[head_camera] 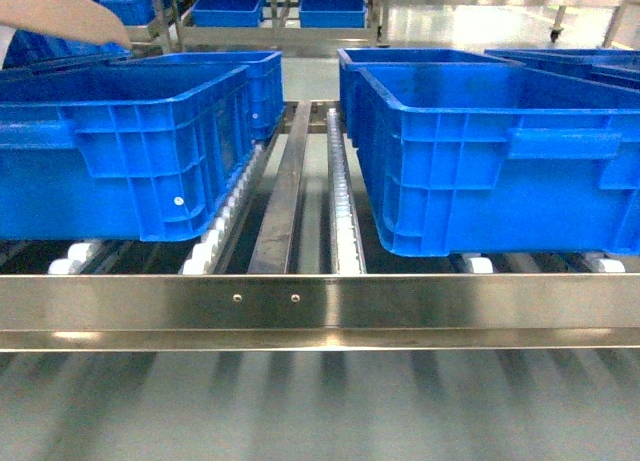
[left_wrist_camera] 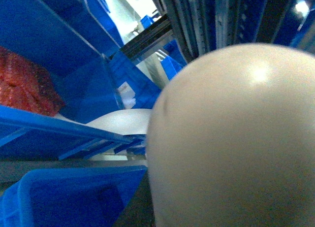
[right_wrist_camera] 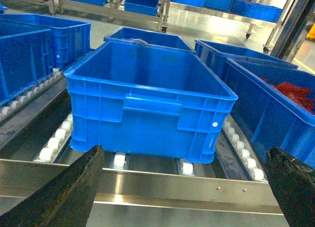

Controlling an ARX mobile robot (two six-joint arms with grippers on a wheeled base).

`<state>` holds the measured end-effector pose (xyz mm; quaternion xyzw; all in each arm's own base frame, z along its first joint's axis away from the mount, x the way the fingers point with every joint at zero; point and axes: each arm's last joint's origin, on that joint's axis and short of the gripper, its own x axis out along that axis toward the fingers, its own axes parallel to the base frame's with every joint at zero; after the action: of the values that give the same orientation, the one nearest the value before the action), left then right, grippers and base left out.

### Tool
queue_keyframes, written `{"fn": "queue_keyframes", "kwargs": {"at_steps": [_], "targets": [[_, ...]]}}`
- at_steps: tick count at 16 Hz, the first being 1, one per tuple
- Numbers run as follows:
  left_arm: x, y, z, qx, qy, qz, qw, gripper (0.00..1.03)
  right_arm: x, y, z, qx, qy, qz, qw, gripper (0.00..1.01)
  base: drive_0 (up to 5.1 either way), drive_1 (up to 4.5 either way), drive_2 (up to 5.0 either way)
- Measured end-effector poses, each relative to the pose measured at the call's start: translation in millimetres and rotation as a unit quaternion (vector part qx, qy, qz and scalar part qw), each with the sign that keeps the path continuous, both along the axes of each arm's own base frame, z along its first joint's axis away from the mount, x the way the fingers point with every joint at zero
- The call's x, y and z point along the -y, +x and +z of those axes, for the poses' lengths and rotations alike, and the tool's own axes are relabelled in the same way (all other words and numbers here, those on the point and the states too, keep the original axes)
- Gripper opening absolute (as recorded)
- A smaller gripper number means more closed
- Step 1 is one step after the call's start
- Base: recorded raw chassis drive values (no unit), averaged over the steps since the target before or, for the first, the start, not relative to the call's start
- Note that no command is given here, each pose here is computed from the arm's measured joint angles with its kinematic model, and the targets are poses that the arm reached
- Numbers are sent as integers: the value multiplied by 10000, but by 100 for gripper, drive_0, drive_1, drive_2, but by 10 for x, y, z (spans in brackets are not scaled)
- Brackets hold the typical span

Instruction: Place part in tray to right shelf

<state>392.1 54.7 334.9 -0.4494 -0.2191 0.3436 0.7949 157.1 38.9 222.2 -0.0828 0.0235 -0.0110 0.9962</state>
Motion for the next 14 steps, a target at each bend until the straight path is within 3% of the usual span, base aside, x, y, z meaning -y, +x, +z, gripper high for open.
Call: {"fn": "queue_keyframes", "kwargs": {"at_steps": [2,4,6,8,11,14], "targets": [[0,0,6,-84,113,5,9999,17,0,0,0,0,0,-2,10000,98,0,0,0],[-51,-18,-7,-198,231,260,9992,17,0,0,0,-2,-1,-2,10000,98,0,0,0],[-109,-31,-4,-210,324,333,9987,17,0,0,0,-2,-1,0,10000,98,0,0,0],[-143,-37,-21,-284,322,375,9984,17,0,0,0,-2,-1,-2,10000,98,0,0,0],[-150,-79,-6,-156,294,210,9992,17,0,0,0,0,0,-2,10000,98,0,0,0],[-73,-525,-31,-7,309,-219,9993,17,0,0,0,-2,-1,0,10000,98,0,0,0]]}}
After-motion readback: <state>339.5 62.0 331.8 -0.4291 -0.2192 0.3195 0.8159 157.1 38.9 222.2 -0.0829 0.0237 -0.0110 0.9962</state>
